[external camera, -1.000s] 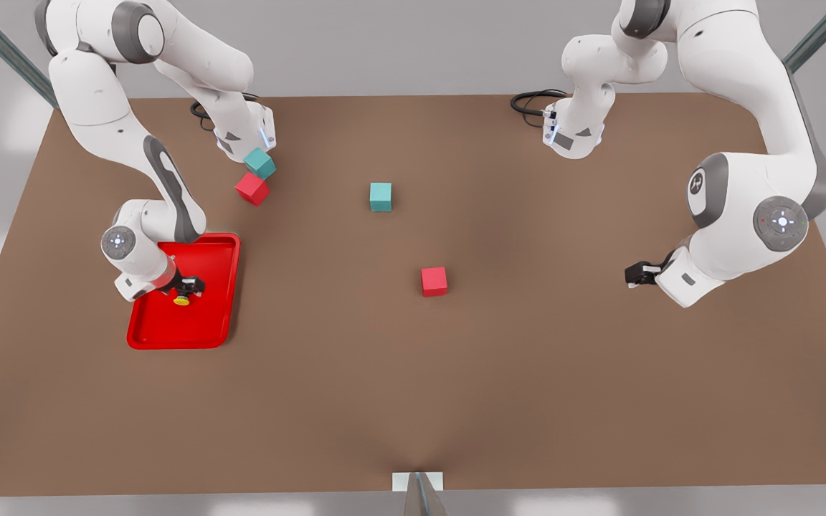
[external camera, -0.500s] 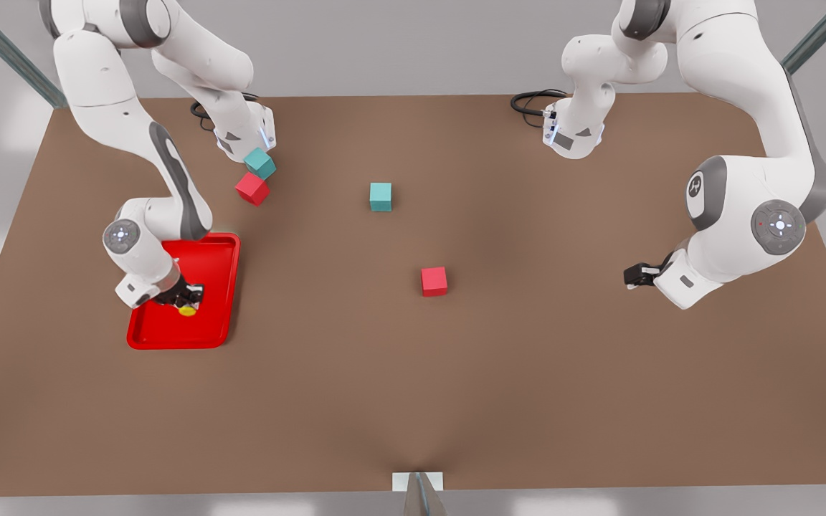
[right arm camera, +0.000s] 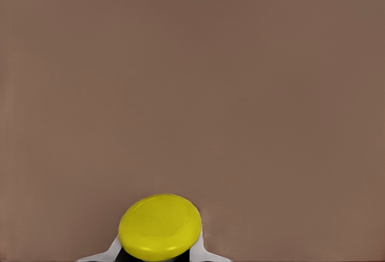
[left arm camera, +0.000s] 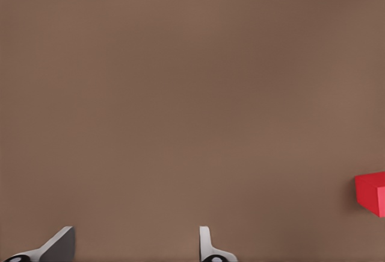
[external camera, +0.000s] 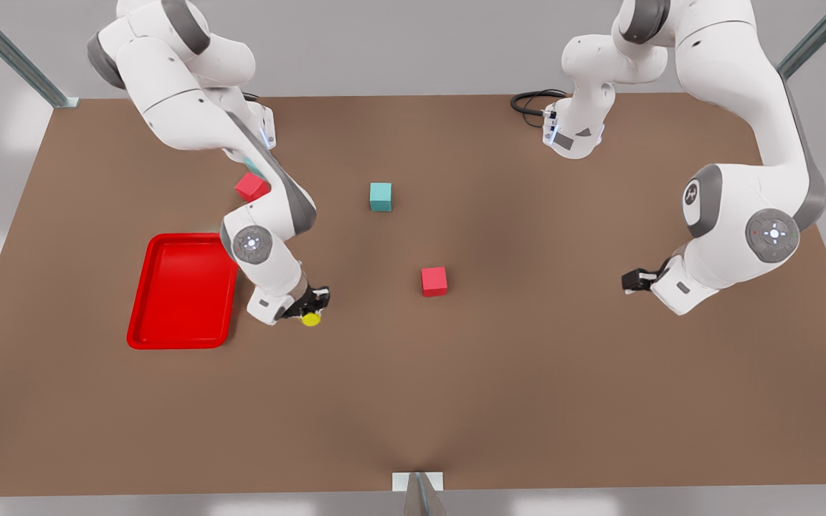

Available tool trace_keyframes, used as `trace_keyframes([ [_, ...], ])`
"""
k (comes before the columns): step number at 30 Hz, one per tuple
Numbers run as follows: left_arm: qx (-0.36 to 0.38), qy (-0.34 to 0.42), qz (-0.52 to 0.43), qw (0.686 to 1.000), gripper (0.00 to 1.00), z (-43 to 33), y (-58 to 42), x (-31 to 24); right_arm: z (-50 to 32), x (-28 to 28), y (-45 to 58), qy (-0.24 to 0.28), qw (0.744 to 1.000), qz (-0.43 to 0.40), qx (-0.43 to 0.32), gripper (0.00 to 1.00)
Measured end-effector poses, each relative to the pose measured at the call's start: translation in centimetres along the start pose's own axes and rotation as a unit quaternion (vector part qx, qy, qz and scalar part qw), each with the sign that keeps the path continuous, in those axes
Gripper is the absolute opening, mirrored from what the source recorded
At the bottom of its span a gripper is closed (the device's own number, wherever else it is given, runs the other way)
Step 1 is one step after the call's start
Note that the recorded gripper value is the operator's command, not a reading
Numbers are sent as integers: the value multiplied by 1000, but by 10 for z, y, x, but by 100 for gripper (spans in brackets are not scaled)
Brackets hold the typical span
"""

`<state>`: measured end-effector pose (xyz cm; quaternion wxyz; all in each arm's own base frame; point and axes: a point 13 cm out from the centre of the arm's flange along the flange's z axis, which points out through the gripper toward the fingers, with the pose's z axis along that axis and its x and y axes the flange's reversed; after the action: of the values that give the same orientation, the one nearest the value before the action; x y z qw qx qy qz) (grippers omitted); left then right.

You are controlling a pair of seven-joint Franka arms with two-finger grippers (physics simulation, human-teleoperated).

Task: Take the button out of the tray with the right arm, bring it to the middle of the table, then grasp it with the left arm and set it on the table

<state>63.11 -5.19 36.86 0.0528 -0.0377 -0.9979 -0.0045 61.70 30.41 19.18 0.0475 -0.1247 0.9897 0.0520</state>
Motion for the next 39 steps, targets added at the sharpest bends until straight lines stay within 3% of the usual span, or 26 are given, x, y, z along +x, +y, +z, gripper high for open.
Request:
trace_keyframes([
  [12,-1,0,1,1000,100,6,0,-4,60,-55,142,25,989,143,7,43],
  [20,-1,1,1,1000,100,9,0,-5,81,-17,194,74,971,225,10,43],
  [29,0,1,1,1000,100,8,0,-5,96,-9,218,88,950,299,10,43],
  [39,0,2,1,1000,100,9,0,-4,36,19,293,123,934,336,-23,43],
])
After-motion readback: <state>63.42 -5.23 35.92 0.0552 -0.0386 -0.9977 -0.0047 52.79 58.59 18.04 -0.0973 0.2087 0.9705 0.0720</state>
